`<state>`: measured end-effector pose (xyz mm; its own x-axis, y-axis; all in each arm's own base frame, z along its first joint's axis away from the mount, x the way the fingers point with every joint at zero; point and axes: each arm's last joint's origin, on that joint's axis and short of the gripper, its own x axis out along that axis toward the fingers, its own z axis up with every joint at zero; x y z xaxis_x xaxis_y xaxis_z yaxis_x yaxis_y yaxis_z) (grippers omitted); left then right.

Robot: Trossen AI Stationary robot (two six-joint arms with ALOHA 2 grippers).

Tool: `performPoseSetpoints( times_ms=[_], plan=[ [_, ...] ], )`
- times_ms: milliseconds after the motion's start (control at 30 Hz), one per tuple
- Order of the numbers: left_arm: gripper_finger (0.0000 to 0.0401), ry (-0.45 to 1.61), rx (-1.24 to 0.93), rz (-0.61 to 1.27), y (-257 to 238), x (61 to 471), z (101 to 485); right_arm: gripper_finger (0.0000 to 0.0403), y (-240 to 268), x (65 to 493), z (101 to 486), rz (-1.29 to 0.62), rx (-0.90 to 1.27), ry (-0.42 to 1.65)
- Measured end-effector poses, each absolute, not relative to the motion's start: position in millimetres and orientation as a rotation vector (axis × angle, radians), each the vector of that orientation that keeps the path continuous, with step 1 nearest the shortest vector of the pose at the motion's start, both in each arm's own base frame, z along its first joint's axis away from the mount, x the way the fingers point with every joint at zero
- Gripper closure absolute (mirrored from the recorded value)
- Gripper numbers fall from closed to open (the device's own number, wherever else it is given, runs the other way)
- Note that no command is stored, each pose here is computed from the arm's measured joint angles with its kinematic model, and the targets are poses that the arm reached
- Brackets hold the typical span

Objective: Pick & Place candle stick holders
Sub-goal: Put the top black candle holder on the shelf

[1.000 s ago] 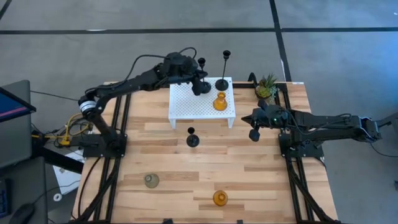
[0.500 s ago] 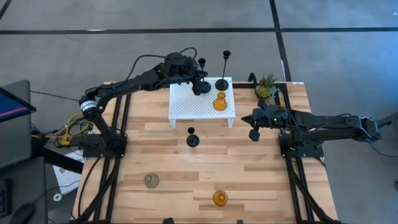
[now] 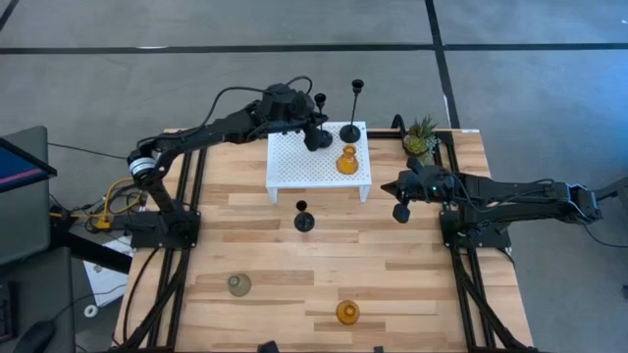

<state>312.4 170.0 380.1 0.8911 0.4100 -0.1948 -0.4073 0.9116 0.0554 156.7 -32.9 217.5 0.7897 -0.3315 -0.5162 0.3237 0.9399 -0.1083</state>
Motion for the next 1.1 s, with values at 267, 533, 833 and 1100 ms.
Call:
performPoseSetpoints(
  times_ms=[267, 533, 833, 1100],
  plan=[
    [0.0388, 0.212, 0.014, 0.451, 171.7, 313.4, 378.1, 0.0403, -33.0, 156.7, 217.5, -0.353, -0.014, 0.559],
    [0.0386, 0.21, 0.015, 0.452, 171.8, 313.4, 378.3, 0.0403, -32.9, 156.6, 217.4, -0.353, -0.015, 0.56],
    [0.0377, 0.211, 0.018, 0.479, 172.5, 313.1, 378.4, 0.0403, -32.9, 156.6, 217.3, -0.353, -0.014, 0.561],
    [0.0376, 0.215, 0.025, 0.519, 173.6, 312.5, 378.3, 0.0403, -33.0, 156.6, 217.3, -0.353, -0.014, 0.561]
  ],
)
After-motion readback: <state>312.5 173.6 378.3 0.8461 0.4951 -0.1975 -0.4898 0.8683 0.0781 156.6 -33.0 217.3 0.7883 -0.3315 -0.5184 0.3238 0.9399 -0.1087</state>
